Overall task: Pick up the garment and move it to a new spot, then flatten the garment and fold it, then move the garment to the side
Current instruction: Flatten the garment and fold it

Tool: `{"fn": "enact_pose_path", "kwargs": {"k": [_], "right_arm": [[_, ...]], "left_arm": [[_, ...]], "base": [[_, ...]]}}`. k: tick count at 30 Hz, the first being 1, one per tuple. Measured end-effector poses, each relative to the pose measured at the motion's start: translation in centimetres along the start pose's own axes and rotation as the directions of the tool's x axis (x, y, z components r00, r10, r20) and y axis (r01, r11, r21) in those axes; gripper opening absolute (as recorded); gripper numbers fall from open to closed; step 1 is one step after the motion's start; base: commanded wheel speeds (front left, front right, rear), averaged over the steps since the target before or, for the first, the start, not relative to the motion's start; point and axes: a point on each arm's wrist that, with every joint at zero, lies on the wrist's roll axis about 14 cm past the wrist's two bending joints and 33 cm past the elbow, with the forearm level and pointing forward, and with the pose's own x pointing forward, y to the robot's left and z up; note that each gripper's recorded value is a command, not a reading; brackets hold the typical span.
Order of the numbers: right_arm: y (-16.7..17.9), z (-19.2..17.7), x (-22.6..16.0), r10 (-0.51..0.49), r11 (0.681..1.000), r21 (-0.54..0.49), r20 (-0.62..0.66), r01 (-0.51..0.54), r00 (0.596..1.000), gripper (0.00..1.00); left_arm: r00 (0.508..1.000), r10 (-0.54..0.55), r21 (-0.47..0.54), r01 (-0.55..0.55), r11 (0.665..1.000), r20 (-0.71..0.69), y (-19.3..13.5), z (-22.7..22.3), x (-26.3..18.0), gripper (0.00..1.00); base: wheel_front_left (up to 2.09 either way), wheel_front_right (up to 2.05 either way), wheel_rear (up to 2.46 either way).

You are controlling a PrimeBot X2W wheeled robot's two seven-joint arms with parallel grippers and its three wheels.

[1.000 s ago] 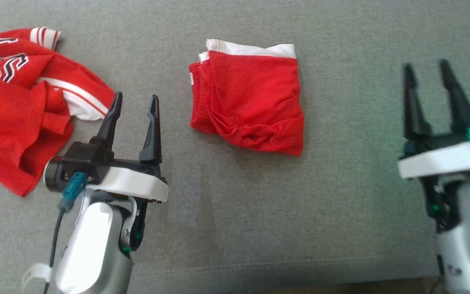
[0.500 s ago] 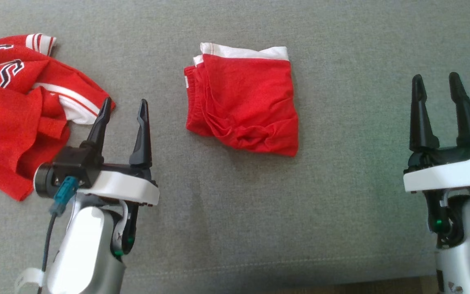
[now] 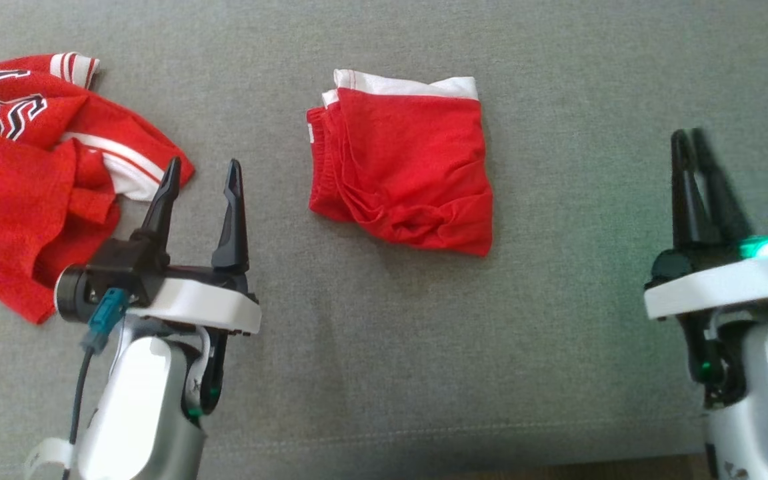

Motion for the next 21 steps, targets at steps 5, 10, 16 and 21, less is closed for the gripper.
{"fn": "enact_pose_path", "kwargs": {"k": [5,10,16,21], "right_arm": [[2.7,-3.1,0.9,0.090,0.996,0.019,-0.093,-0.088,0.992,0.00],[10.1,-5.0,3.4,0.314,0.949,0.038,-0.159,-0.312,0.936,0.00],[15.9,-8.7,3.9,0.483,0.872,0.065,-0.271,-0.485,0.833,0.00],[17.3,-12.0,3.4,0.525,0.836,0.064,-0.381,-0.545,0.761,0.00]], "left_arm": [[1.000,0.001,-0.003,-0.001,1.000,-0.014,0.1,-0.7,0.1,1.00],[1.000,0.000,-0.004,0.000,1.000,-0.025,0.2,-1.2,0.4,1.00],[1.000,0.012,-0.001,-0.012,1.000,-0.019,0.8,-1.3,1.1,1.00],[0.999,0.025,-0.004,-0.025,1.000,-0.034,1.2,-1.8,0.9,1.00]], "base": [[0.00,0.00,0.00],[0.00,0.00,0.00],[0.00,0.00,0.00],[0.00,0.00,0.00]]}}
